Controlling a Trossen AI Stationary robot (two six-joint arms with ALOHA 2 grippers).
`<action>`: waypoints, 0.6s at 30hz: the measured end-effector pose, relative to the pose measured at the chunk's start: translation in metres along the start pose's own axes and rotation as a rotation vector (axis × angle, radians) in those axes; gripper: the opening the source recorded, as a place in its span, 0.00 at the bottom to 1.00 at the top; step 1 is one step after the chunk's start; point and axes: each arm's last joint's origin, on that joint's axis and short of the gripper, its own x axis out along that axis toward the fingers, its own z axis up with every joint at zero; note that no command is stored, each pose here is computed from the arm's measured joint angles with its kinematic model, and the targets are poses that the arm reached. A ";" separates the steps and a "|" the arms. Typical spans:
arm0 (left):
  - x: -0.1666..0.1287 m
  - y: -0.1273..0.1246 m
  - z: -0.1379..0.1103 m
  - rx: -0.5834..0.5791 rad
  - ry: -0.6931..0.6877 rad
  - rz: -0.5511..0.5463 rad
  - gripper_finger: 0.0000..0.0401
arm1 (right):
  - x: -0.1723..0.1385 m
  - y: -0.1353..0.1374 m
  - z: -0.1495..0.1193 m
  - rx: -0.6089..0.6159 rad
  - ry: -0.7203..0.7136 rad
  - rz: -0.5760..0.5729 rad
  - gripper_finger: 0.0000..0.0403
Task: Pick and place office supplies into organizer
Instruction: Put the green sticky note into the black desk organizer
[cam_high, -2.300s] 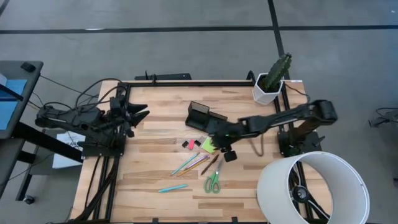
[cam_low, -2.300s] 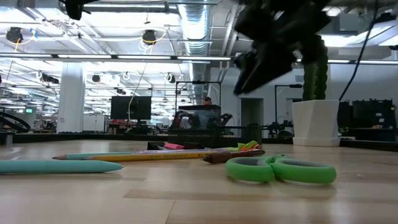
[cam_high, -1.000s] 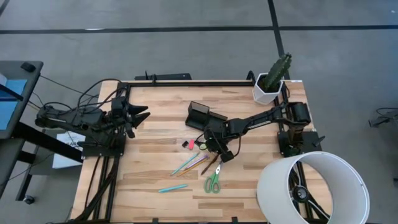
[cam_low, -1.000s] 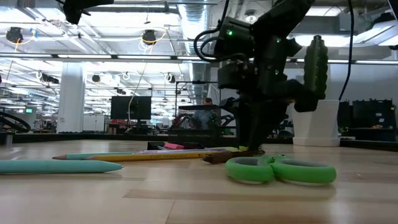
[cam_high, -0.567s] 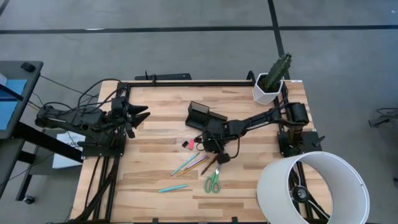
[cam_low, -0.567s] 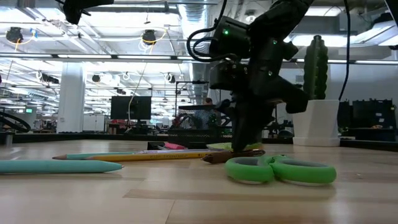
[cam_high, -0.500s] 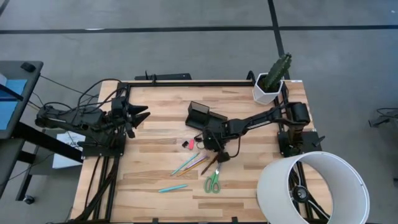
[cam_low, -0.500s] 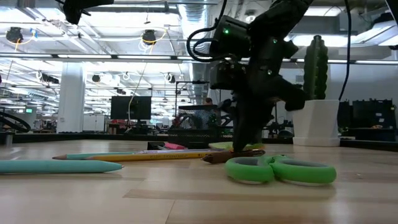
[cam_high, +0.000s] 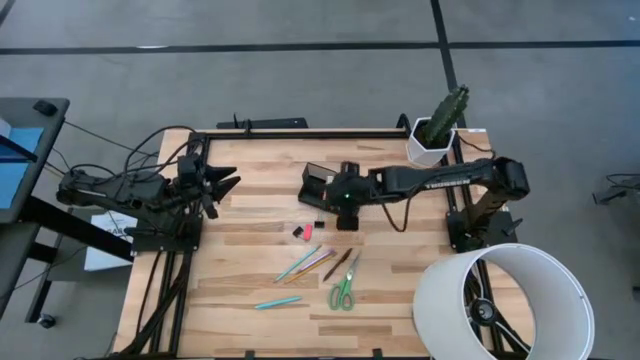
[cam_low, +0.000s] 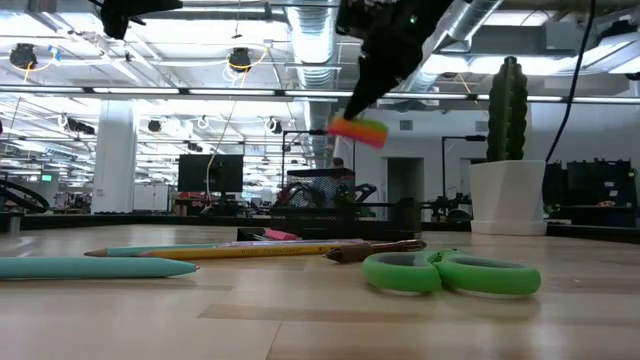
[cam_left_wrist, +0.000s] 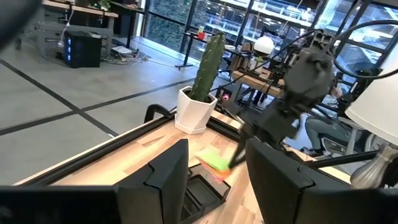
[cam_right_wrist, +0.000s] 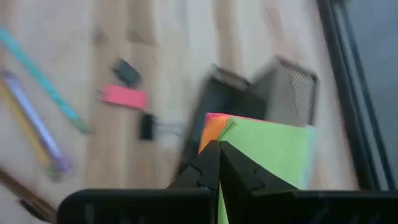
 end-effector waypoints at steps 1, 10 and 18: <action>0.000 0.000 0.000 0.000 0.000 0.000 0.38 | 0.001 -0.005 -0.003 0.051 0.022 -0.006 0.00; 0.000 0.000 0.000 0.000 -0.001 0.005 0.38 | 0.034 -0.022 -0.015 0.264 0.148 0.015 0.00; 0.000 0.000 0.000 0.001 -0.001 0.005 0.38 | 0.071 -0.004 -0.027 0.276 0.285 0.056 0.00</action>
